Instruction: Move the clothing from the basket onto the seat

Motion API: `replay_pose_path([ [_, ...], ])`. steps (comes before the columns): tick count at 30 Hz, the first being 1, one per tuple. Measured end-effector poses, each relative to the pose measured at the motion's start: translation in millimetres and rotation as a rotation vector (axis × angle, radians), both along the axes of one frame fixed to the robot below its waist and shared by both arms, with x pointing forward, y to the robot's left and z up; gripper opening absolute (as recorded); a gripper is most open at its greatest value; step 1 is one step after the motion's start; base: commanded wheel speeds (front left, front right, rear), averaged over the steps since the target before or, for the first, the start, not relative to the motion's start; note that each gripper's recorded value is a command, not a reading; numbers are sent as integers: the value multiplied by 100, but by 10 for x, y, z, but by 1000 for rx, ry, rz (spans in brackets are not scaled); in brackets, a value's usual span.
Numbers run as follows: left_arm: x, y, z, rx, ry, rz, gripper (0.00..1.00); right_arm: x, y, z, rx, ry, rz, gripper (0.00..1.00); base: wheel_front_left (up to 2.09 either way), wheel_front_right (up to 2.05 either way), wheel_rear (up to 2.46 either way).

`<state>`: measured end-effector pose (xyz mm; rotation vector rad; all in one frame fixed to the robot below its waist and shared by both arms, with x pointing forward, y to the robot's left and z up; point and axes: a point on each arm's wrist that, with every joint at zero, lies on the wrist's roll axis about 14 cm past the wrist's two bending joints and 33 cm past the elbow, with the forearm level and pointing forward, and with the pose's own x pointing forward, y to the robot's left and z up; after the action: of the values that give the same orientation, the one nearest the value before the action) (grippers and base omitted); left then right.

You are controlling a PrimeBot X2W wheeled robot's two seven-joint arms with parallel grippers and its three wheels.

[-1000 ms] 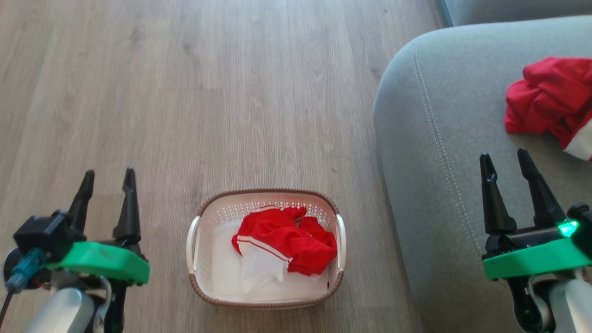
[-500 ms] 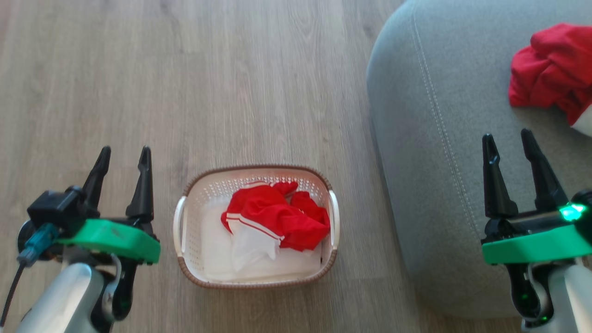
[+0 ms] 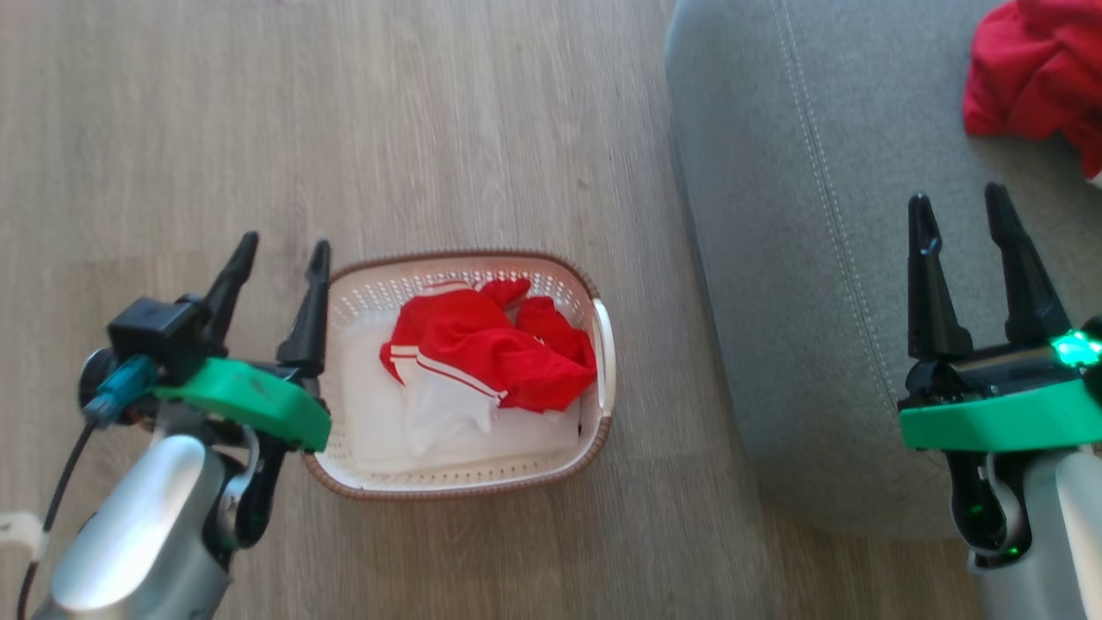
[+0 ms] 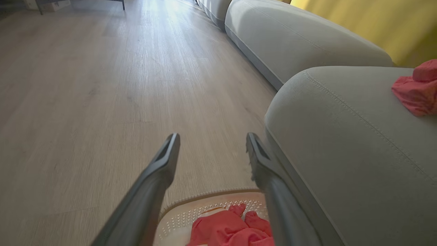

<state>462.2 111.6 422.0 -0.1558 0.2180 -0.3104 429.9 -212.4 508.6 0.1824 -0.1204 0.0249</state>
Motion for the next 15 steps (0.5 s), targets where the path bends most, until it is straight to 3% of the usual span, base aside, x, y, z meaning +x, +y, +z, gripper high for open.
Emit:
replay_pose_path([
  [15, -2, -454, -972, 17, 244, -196, 100, 202, -64, -249, -15, 40, -26, 100, 0, 0, 0],
])
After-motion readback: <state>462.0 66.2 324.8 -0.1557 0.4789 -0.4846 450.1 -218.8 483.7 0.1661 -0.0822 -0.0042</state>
